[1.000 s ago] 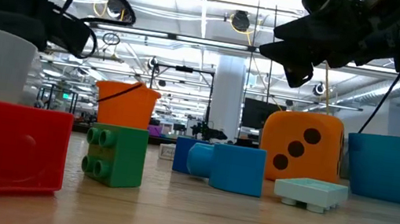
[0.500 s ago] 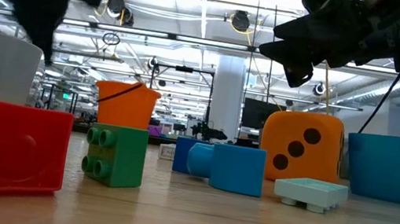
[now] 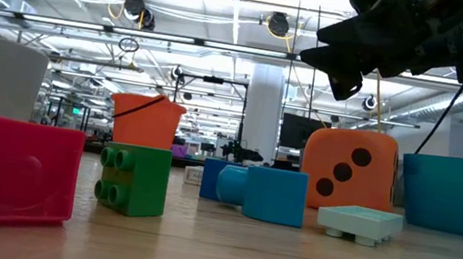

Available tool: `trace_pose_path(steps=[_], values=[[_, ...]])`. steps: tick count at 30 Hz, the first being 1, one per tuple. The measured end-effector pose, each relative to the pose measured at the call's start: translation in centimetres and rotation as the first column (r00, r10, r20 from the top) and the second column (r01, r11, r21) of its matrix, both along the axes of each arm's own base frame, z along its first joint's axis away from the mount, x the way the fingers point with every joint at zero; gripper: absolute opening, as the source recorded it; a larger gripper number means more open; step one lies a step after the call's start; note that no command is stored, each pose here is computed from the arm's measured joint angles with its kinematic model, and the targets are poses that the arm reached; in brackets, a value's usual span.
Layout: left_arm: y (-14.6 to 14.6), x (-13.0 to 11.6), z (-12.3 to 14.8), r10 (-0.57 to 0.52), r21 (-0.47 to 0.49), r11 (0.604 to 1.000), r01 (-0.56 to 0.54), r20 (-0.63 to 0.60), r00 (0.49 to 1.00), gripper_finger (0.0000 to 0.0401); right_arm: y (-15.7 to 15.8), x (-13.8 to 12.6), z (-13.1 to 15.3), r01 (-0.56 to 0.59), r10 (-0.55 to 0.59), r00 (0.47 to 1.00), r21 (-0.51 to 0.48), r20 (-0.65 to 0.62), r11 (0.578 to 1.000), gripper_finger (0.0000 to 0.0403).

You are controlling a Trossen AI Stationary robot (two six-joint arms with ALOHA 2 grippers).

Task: Pick & Place Toys
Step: Put the blue game piece into the black bin

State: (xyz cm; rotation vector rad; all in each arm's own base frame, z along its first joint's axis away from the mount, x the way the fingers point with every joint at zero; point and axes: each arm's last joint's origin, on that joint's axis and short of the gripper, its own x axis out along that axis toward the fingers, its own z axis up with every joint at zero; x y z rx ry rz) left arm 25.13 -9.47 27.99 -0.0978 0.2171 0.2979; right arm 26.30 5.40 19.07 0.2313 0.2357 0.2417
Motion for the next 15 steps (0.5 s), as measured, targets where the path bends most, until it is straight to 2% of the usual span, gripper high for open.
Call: trace_pose_path(steps=[3,7,11,15], values=[[-0.8,1.3,-1.6,-0.042,0.034,0.999,0.038,0.112,0.993,0.0031,0.0,0.0,0.0,-0.001,0.001,1.0,-0.003,-0.001,1.0,0.0155],[-1.3,2.8,-4.6,-0.077,0.097,0.993,0.061,0.164,0.983,0.0031,0.1,0.0,0.1,-0.005,0.005,1.0,-0.002,0.006,1.0,0.0155],[-1.5,4.0,-5.1,-0.166,0.158,0.978,0.134,0.204,0.965,0.0031,0.5,0.0,0.4,-0.025,0.025,0.999,-0.002,0.044,1.0,0.0155],[-0.7,4.7,-5.8,-0.229,0.185,0.963,0.195,0.186,0.955,0.0031,1.0,-0.1,0.6,-0.049,0.054,0.995,-0.054,0.084,0.997,0.0155]])
